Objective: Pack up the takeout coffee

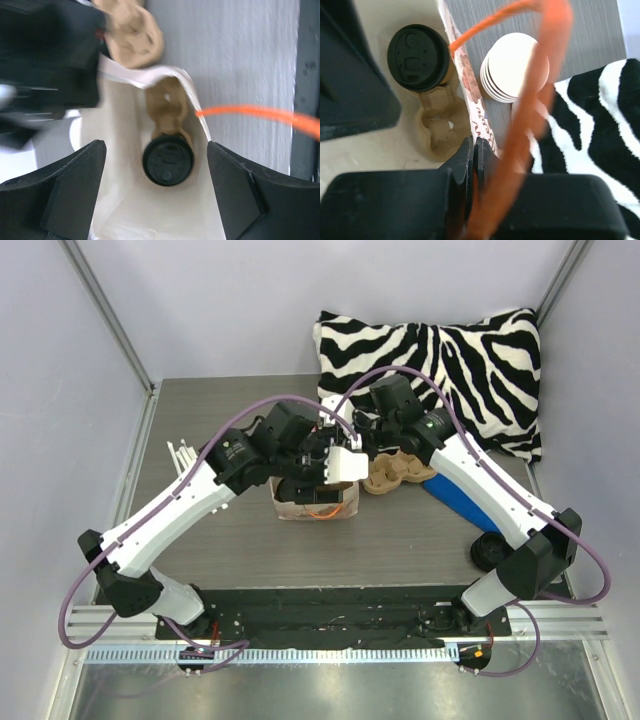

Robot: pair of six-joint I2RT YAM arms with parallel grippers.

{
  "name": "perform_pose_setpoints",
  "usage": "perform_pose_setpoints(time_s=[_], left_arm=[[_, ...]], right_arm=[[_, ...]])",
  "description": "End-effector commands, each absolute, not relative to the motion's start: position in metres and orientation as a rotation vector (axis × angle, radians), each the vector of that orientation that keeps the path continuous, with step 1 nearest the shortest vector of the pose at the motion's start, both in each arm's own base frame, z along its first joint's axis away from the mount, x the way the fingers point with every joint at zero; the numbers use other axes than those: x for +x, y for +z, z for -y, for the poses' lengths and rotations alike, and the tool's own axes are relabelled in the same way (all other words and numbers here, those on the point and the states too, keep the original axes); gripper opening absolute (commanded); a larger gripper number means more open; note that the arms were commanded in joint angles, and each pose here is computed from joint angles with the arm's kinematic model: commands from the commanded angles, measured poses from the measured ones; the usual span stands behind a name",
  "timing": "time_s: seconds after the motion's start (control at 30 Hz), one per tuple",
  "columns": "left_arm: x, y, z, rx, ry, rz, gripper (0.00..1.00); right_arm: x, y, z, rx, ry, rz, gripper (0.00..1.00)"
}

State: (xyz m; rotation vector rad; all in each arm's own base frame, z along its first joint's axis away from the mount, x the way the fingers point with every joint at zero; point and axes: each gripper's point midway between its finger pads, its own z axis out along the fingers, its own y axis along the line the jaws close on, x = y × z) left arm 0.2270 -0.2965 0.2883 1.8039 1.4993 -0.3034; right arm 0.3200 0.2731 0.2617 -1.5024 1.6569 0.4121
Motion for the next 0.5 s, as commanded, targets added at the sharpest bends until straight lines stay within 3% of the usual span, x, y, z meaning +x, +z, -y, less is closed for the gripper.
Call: perform_pose_setpoints(time_s=[0.0,0.47], left_arm=[[0.225,0.328,0.304,1.719,-0.391,-1.464,0.85],[0.212,0.377,0.287,1.612,-0.407,-1.475,0.85]], right_arm=[[0.322,0.261,-0.272,-1.521,0.402,-1.66,0.01],[0.341,0.266,-0.277,-1.493,0.416,-1.661,0.01]])
